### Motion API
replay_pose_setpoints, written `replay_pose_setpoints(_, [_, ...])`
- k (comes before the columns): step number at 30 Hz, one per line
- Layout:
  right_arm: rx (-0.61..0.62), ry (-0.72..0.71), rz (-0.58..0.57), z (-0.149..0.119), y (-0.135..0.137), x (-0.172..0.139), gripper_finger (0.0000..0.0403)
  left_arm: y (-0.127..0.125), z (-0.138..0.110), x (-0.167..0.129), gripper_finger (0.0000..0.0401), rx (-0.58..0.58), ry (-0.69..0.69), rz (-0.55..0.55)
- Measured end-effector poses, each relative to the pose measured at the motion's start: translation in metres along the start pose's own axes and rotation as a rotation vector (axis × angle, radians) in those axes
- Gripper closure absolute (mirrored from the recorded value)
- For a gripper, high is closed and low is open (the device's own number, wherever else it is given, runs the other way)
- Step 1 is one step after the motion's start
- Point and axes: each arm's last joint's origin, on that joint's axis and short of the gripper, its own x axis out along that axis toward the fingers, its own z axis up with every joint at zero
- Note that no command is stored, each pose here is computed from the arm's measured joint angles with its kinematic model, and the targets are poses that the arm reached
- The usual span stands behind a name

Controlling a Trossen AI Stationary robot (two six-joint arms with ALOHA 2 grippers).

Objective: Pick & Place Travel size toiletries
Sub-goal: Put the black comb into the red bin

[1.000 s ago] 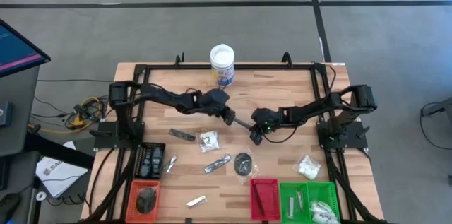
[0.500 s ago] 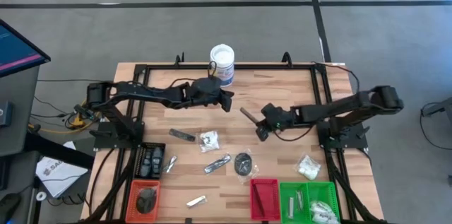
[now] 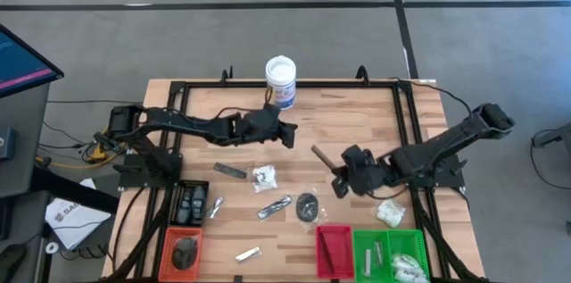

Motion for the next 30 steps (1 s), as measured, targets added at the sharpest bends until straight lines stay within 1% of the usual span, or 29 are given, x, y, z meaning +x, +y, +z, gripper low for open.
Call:
replay_pose_setpoints(3, [0.037, 0.005, 0.010, -0.013, 0.019, -0.017, 0.0402, -0.016, -0.016, -0.008, 0.0401, -0.035, -0.019, 0.003])
replay_pose_setpoints(7, [0.065, 0.028, 0.002, -0.041, 0.041, -0.032, 0.0403, -0.037, -0.038, -0.021, 0.0401, -0.052, -0.047, 0.007])
replay_pose_setpoints(12, [0.068, 0.077, -0.023, -0.078, 0.070, -0.038, 0.0403, -0.052, -0.059, -0.036, 0.0401, -0.065, -0.062, 0.015])
replay_pose_setpoints(16, [0.043, 0.104, -0.037, -0.100, 0.097, -0.042, 0.0403, -0.061, -0.071, -0.045, 0.0401, -0.088, -0.073, 0.006])
replay_pose_setpoints(19, [-0.007, 0.132, -0.071, -0.110, 0.117, -0.045, 0.0403, -0.066, -0.077, -0.051, 0.0401, -0.103, -0.076, -0.002])
replay_pose_setpoints(22, [-0.050, 0.148, -0.139, -0.117, 0.130, -0.047, 0.0403, -0.069, -0.082, -0.055, 0.0401, -0.097, -0.071, -0.009])
replay_pose_setpoints(26, [-0.039, 0.153, -0.196, -0.124, 0.142, -0.050, 0.0403, -0.072, -0.086, -0.058, 0.0401, -0.118, -0.061, -0.014])
replay_pose_setpoints(30, [-0.003, 0.158, -0.189, -0.136, 0.153, -0.050, 0.0403, -0.070, -0.091, -0.060, 0.0401, -0.139, -0.032, 0.009])
